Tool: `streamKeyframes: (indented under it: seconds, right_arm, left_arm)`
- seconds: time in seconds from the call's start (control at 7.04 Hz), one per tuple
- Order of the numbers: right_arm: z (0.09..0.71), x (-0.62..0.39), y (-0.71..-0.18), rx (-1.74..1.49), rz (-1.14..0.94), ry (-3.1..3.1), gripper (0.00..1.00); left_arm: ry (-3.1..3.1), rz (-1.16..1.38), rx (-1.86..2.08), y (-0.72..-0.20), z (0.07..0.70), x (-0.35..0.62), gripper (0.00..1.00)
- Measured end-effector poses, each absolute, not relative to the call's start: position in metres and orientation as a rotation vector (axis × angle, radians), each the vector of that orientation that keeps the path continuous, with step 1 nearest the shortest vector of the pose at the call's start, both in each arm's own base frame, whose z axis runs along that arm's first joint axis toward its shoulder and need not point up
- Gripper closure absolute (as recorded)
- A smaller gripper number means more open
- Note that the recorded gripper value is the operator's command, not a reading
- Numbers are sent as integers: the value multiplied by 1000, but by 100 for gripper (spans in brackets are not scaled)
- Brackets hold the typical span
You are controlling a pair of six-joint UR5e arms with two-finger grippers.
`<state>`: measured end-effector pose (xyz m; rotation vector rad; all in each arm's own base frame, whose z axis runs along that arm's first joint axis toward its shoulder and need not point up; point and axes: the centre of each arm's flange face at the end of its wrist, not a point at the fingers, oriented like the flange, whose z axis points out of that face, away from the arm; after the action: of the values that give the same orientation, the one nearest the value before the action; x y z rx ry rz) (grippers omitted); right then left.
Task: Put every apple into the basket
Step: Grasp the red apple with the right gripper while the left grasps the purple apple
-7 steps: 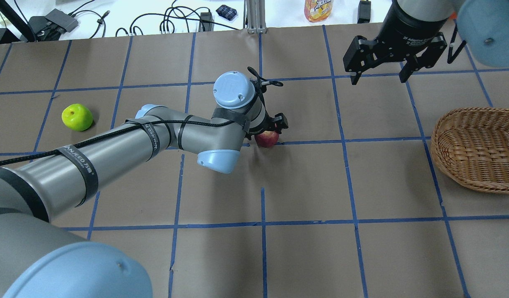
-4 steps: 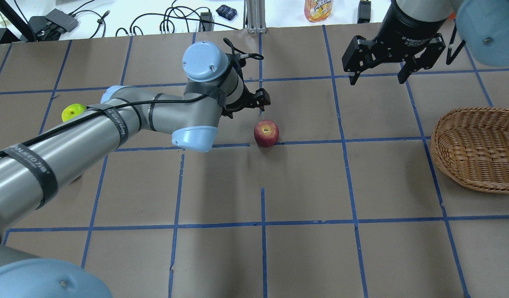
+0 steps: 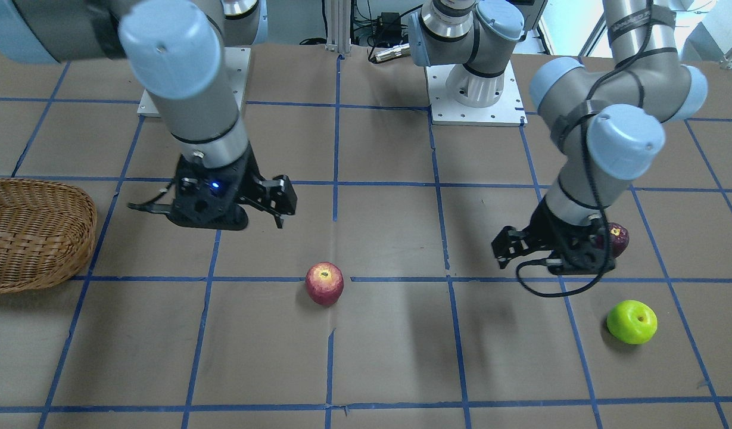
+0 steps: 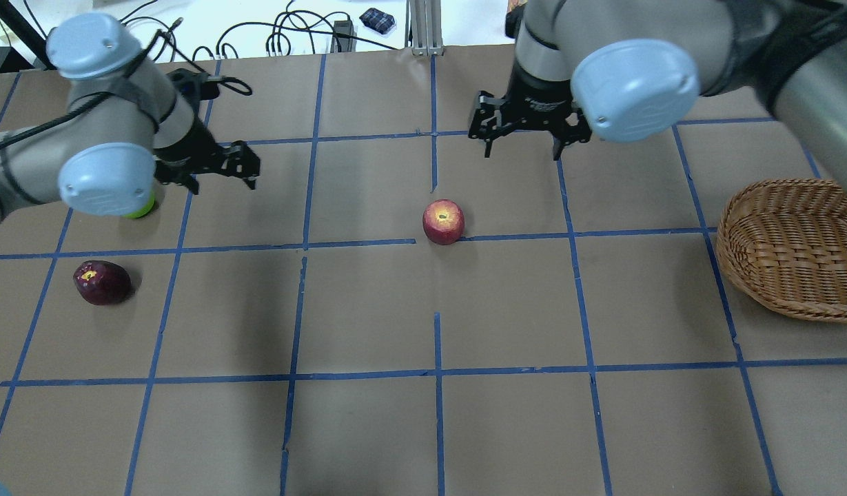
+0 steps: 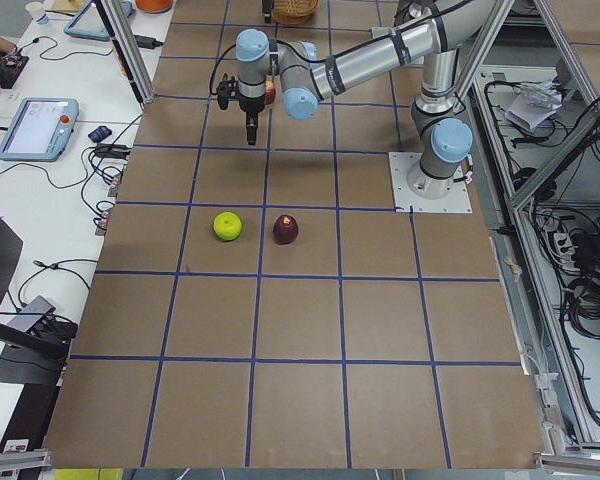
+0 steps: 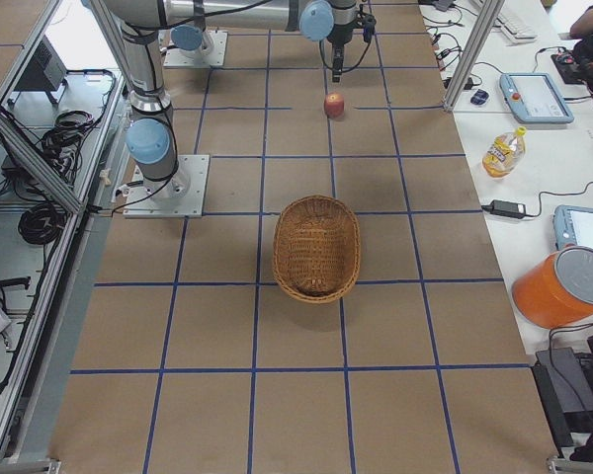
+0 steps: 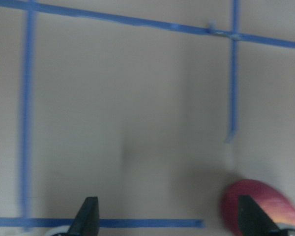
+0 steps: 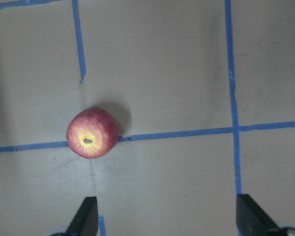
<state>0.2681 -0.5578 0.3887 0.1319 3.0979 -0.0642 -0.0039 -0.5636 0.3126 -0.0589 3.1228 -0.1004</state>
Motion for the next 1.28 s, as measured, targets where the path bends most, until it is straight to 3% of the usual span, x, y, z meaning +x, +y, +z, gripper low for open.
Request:
streamKeyframes:
  seconds: [0.43,0.71,0.85,1.14,1.28]
  right_arm:
    - [287,337,-572,83,-41,3128,1]
    - [231,348,-576,61,-57,3133,1]
    - [211,349,-574,54,-66,3130,6]
    - [190,349,-571,36,-87,3127,63]
    - [191,349,-572,15,-110,3121,64]
  left_arm:
    - [3104,34,-14,-516,285,160,0]
    - [3120,82,73,-504,268,195,0]
    - [3130,106,93,-504,259,199,0]
    - [3146,137,85,-504,240,208,0]
    - [3150,137,65,-504,231,217,0]
